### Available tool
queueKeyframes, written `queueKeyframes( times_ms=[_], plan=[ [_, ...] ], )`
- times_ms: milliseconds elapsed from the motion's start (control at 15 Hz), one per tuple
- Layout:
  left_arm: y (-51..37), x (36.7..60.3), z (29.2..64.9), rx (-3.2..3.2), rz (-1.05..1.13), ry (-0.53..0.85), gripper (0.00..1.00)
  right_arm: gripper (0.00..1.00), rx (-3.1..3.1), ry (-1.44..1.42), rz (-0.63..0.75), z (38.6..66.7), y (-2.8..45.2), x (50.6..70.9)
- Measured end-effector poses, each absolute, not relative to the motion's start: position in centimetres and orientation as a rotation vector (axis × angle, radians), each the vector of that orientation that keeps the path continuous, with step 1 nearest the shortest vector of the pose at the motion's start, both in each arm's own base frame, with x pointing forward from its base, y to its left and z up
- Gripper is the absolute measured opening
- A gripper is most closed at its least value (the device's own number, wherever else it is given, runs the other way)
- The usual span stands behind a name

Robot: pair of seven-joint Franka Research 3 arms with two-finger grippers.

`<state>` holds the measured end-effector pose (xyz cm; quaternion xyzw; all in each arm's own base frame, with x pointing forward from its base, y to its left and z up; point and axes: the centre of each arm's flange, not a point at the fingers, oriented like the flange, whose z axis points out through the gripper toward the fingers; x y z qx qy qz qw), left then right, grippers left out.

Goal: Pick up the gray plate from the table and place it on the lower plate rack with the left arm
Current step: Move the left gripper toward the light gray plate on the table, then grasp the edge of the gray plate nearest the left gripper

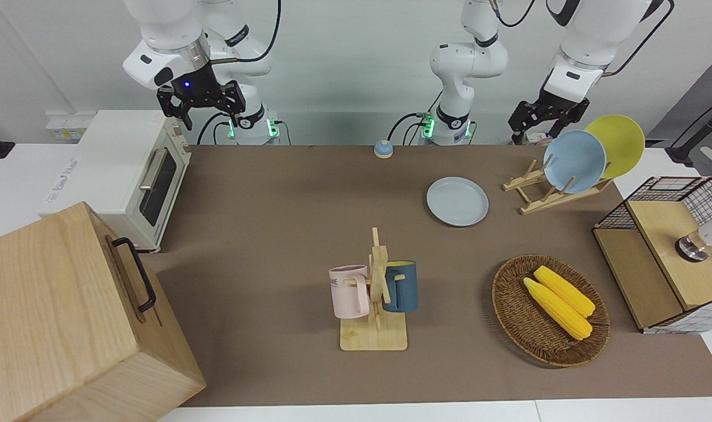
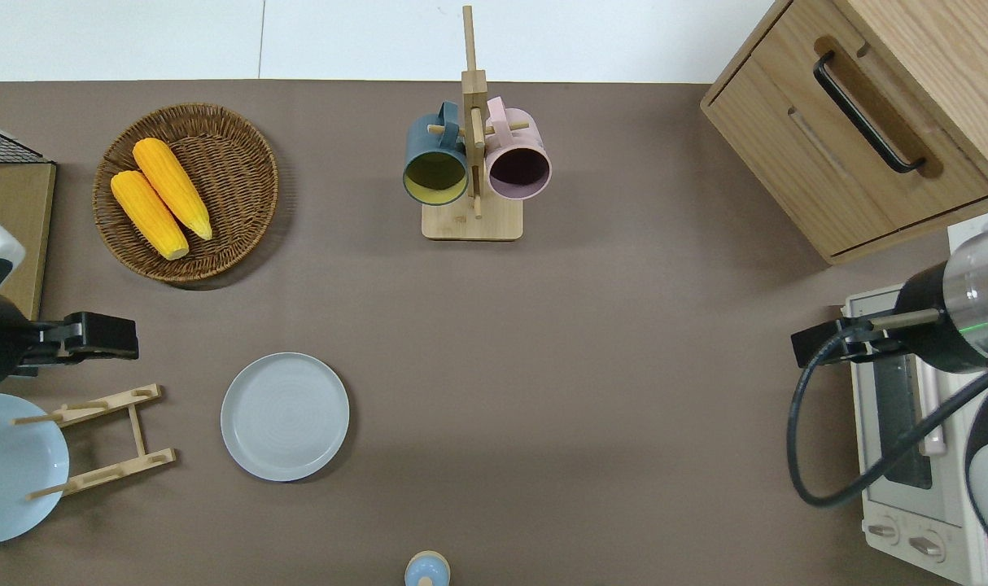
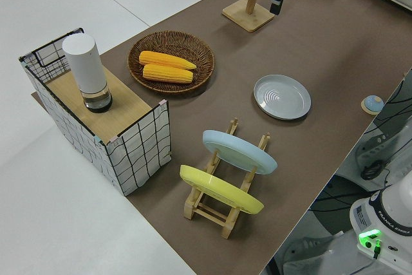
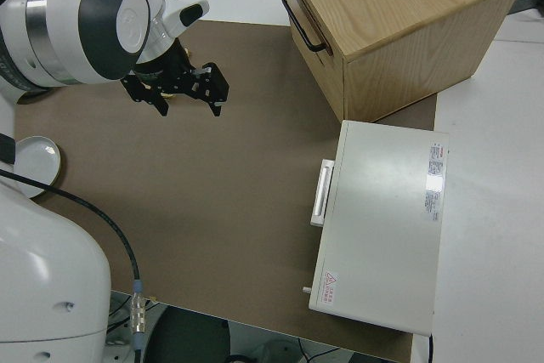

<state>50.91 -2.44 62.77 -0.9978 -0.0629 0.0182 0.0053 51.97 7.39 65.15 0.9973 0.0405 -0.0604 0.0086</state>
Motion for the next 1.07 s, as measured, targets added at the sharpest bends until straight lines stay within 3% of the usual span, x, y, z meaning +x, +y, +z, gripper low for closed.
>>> queueKeyframes(
  times_ms=[533, 1067],
  plan=[
    [-2.7, 51.3, 57.7, -3.109, 0.183, -0.194, 1.0, 0.99, 3.116, 0.127, -0.189, 65.2, 7.4, 52.0],
    [-2.4, 50.9, 47.3, -3.106, 0.209, -0.199, 1.0, 0.99, 3.116, 0.127, -0.189, 65.2, 7.4, 52.0]
  ],
)
